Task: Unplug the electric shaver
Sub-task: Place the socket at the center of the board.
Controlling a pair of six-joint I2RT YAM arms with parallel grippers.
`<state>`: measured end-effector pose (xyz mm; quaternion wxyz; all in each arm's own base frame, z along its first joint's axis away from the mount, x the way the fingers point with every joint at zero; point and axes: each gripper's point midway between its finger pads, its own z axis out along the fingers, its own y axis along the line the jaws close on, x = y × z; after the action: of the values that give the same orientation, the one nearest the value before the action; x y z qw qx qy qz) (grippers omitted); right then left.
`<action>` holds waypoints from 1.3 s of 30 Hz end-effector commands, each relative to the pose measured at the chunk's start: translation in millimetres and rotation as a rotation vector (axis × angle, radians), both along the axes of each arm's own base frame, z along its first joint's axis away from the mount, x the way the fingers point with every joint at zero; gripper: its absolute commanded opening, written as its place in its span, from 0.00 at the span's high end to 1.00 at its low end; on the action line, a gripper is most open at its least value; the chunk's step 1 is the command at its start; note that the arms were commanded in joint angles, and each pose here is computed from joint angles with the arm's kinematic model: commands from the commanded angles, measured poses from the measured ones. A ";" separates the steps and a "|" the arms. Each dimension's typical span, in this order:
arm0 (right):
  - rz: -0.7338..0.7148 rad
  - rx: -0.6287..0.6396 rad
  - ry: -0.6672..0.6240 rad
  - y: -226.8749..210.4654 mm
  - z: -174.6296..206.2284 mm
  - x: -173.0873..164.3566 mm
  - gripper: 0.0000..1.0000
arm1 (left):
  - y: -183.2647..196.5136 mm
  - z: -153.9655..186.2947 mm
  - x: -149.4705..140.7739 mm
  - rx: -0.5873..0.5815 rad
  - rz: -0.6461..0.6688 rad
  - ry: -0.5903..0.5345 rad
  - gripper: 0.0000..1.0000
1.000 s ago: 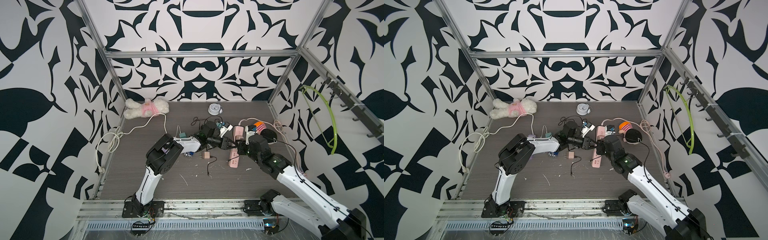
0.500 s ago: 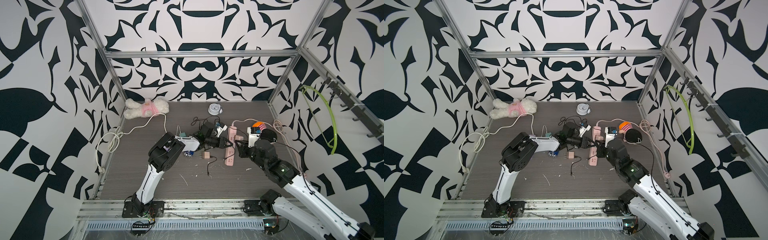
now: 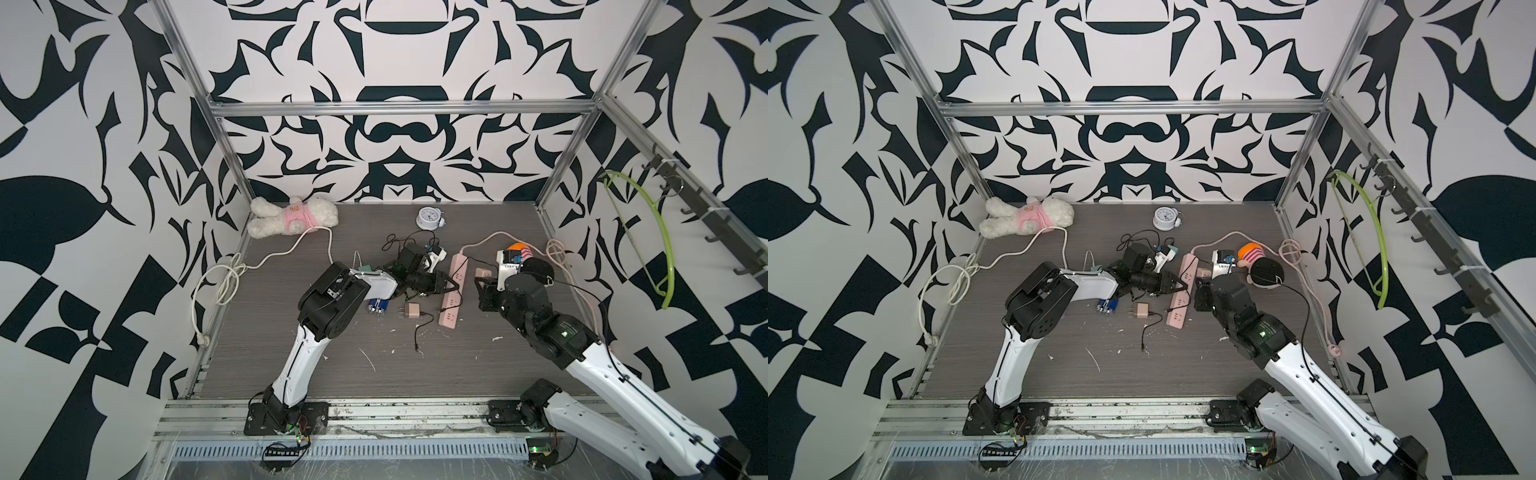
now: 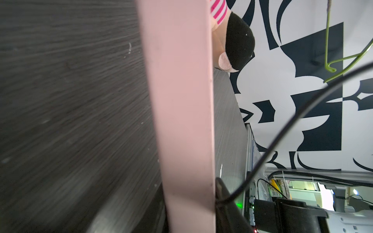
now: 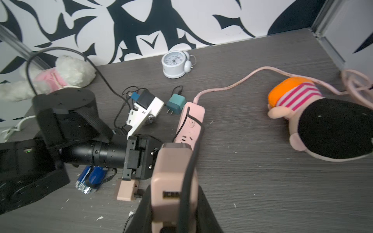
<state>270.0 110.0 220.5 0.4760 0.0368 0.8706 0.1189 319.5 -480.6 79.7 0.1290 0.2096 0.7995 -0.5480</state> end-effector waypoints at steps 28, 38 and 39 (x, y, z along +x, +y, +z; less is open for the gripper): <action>-0.162 -0.060 0.125 -40.2 -24.1 -2.3 1.00 | -53.0 -14.7 -22.7 0.026 -0.085 0.074 0.03; -0.084 0.002 0.058 -31.4 1.8 -3.0 1.00 | -22.1 44.0 -3.6 0.167 -0.025 -0.130 0.01; -0.042 0.018 0.044 -25.0 8.0 -4.2 1.00 | -13.3 52.0 0.0 0.187 -0.007 -0.146 0.01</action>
<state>262.0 70.6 195.7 0.4223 0.0876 0.8997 0.0671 306.5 -514.2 85.0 0.1130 0.2420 0.8290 -0.4914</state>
